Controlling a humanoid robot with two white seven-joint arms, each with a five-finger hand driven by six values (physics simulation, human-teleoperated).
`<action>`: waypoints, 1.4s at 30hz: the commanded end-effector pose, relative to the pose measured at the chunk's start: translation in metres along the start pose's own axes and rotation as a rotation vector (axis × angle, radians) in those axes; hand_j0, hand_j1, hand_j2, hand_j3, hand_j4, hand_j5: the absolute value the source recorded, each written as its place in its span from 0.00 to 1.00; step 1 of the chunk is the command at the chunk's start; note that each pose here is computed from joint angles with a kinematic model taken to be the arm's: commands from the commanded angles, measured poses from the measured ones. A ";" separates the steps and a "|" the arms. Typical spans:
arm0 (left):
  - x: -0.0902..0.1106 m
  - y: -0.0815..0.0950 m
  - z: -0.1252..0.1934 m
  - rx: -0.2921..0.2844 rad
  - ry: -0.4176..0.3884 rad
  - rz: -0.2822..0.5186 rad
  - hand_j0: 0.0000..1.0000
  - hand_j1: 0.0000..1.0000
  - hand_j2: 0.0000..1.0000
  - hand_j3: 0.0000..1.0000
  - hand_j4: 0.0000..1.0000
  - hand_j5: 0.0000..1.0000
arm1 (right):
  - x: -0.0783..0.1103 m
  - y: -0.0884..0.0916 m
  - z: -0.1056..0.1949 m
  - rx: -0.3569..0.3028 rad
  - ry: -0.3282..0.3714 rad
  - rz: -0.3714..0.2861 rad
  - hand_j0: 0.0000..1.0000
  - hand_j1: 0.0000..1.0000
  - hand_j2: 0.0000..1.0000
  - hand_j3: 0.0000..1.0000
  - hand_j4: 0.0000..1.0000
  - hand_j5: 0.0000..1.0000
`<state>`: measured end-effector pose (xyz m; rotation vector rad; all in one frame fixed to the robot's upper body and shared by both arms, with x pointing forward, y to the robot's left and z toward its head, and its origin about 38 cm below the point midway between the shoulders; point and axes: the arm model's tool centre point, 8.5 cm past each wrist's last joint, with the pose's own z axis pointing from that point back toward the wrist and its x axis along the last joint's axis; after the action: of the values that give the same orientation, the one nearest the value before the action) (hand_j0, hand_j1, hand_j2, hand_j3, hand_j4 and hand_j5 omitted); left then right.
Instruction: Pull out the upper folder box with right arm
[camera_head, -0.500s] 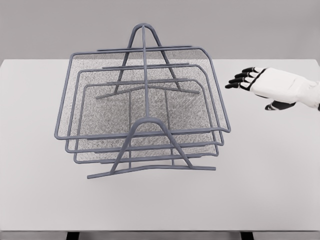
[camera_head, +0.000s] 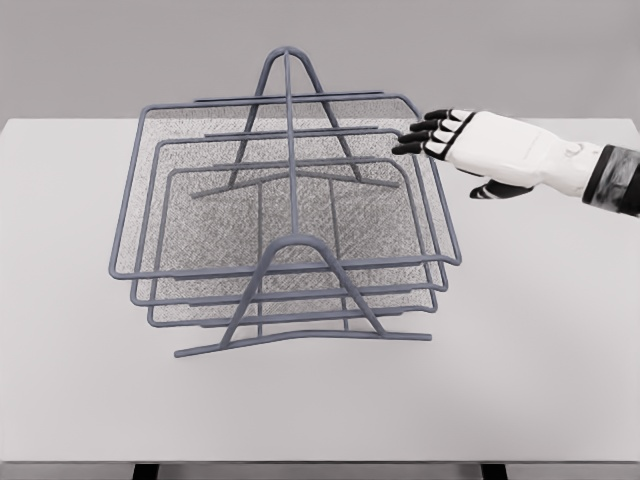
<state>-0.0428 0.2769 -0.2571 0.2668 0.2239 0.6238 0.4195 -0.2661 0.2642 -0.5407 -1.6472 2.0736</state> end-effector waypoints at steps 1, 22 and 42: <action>0.000 0.000 0.000 0.001 0.000 -0.001 1.00 1.00 1.00 1.00 1.00 1.00 | 0.006 0.005 -0.006 0.014 -0.021 -0.008 1.00 1.00 1.00 1.00 1.00 1.00; 0.000 0.000 0.000 0.000 0.000 -0.001 1.00 1.00 1.00 1.00 1.00 1.00 | -0.038 0.046 0.079 0.091 0.207 -0.102 1.00 1.00 1.00 1.00 1.00 1.00; 0.000 0.000 0.000 0.000 0.000 -0.001 1.00 1.00 1.00 1.00 1.00 1.00 | -0.096 0.033 0.193 0.117 0.508 -0.123 1.00 1.00 1.00 1.00 1.00 1.00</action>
<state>-0.0428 0.2769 -0.2571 0.2668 0.2240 0.6238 0.3919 -0.4681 0.2779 -0.7991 -1.2745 1.7530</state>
